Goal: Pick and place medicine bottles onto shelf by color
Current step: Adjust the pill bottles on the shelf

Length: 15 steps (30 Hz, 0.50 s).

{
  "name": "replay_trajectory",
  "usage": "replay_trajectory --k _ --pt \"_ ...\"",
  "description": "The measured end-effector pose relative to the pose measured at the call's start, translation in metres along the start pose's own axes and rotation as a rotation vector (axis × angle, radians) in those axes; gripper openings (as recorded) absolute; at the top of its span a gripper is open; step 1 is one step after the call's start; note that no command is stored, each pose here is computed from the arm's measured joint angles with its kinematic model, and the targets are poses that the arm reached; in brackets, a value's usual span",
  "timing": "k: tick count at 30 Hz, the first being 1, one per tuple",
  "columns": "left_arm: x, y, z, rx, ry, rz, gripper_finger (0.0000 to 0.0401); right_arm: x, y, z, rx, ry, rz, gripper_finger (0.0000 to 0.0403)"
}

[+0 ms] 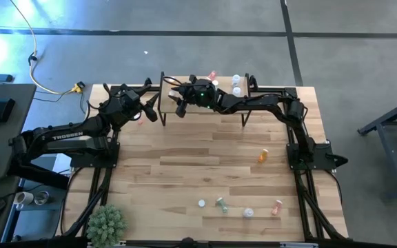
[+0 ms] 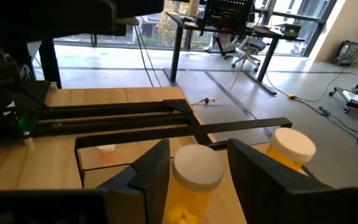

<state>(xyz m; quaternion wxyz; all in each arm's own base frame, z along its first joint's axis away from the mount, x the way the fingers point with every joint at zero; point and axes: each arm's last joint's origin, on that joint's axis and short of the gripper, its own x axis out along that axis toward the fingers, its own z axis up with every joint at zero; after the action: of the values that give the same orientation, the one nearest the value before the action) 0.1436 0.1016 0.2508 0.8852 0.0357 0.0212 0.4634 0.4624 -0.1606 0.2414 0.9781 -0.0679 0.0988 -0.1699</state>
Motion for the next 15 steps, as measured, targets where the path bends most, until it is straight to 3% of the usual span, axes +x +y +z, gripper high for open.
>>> replay_trajectory --k 8,15 --pt "0.0 0.0 0.0 -0.002 0.0 0.0 0.0214 -0.01 -0.003 0.017 0.0 -0.016 -0.001 0.0154" --pt "0.0 0.0 -0.001 0.001 0.008 -0.001 0.0214 -0.03 -0.011 0.042 -0.082 -0.018 -0.008 0.0154"
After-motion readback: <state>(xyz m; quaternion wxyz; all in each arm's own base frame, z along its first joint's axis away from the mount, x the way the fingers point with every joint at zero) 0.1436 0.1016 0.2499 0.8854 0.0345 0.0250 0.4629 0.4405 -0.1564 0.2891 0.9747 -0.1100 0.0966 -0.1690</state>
